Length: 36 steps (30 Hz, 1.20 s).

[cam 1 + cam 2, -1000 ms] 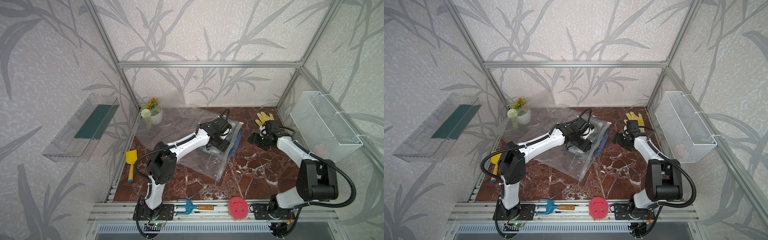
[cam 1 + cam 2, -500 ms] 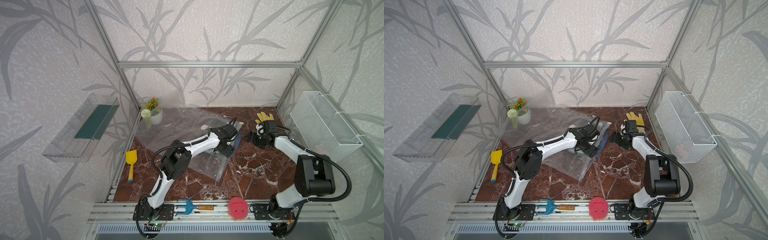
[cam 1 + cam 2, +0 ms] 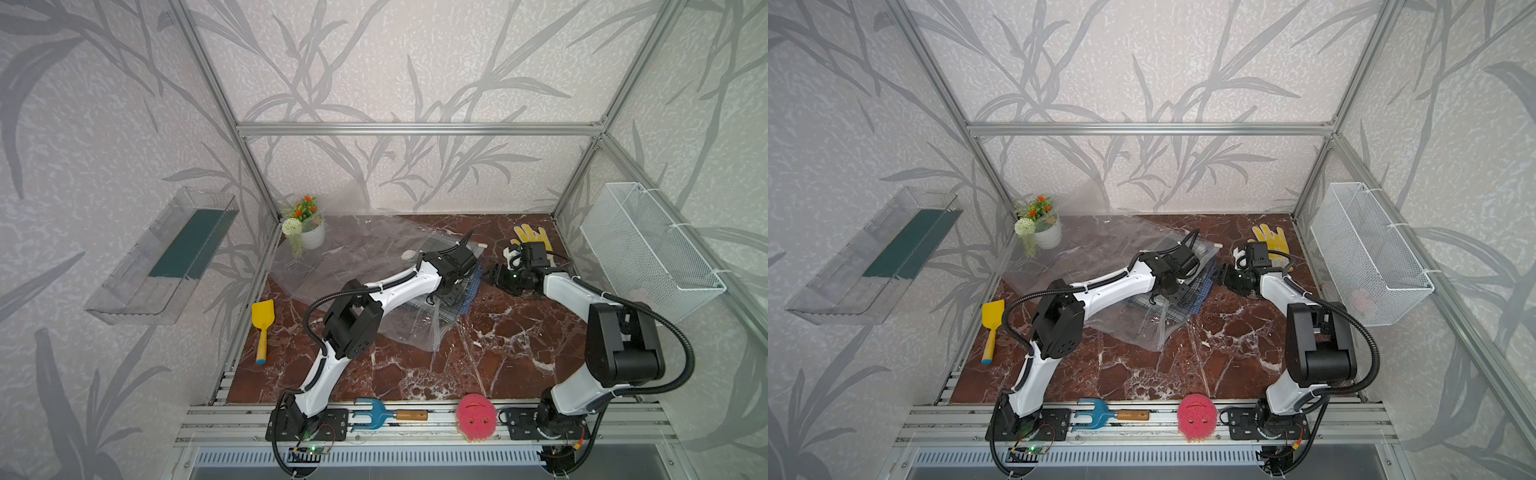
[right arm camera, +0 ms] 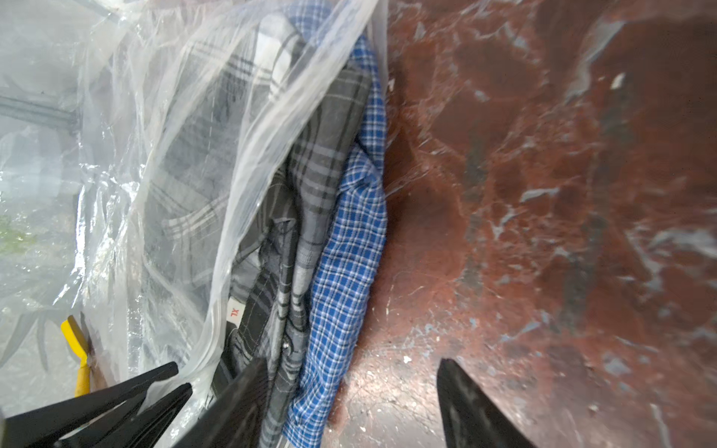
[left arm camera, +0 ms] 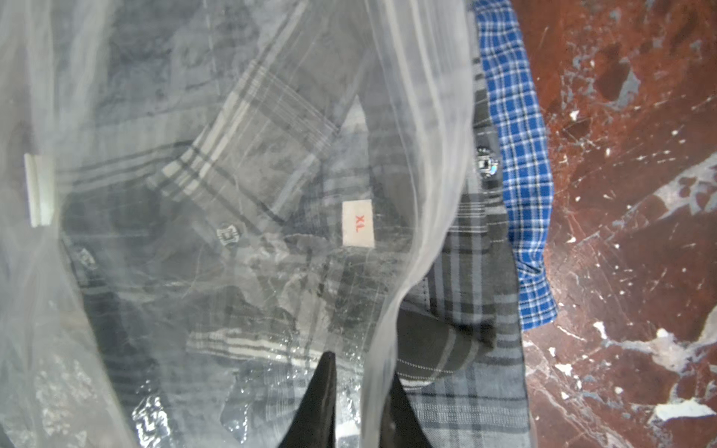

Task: Take the shirt out of the vacuum bag
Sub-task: Open the vacuum bag at the center of the board, then take out the shirt from the vacuum bag.

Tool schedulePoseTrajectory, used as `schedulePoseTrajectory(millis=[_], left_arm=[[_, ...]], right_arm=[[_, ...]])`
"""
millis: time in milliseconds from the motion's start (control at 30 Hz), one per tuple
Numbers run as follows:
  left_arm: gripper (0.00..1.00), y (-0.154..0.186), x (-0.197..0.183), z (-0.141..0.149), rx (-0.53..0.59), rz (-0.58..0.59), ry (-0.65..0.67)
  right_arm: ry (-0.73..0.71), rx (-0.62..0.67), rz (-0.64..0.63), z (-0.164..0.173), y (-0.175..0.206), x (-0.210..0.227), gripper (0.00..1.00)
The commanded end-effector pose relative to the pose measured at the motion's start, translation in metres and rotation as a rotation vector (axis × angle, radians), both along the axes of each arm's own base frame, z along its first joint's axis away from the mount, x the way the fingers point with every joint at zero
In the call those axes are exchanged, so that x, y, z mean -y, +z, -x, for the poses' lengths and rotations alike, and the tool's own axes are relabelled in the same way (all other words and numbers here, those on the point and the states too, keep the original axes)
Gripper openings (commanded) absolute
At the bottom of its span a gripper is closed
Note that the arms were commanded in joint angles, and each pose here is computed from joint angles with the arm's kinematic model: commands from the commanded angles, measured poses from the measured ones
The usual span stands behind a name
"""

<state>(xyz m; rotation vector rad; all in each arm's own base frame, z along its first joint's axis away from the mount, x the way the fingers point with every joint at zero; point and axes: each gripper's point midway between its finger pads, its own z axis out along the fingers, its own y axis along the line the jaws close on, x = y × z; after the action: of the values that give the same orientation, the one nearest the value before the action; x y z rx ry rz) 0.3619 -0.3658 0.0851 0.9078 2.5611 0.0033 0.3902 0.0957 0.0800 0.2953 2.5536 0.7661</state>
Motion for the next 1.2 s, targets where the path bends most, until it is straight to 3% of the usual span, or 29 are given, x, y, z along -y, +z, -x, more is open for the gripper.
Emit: schedulePoseTrajectory(millis=[0, 233, 433, 833, 1167], left_arm=[[0.09, 0.052, -0.014, -0.013, 0.094, 0.022, 0.048], [0.03, 0.082, -0.024, -0.02, 0.123, 0.081, 0.081], [0.03, 0.082, -0.026, -0.018, 0.108, 0.091, 0.088], [0.02, 0.068, -0.026, -0.02, 0.072, 0.113, 0.092], [0.01, 0.07, -0.027, -0.02, 0.068, 0.122, 0.093]], right_arm=[[0.064, 0.045, -0.085, -0.008, 0.002, -0.023, 0.65], [0.102, 0.032, -0.113, -0.027, -0.018, -0.046, 0.63], [0.139, 0.021, -0.104, -0.031, -0.027, -0.062, 0.61], [0.101, 0.058, 0.068, -0.023, 0.008, -0.04, 0.56], [0.1, 0.055, -0.023, -0.028, -0.001, -0.054, 0.55]])
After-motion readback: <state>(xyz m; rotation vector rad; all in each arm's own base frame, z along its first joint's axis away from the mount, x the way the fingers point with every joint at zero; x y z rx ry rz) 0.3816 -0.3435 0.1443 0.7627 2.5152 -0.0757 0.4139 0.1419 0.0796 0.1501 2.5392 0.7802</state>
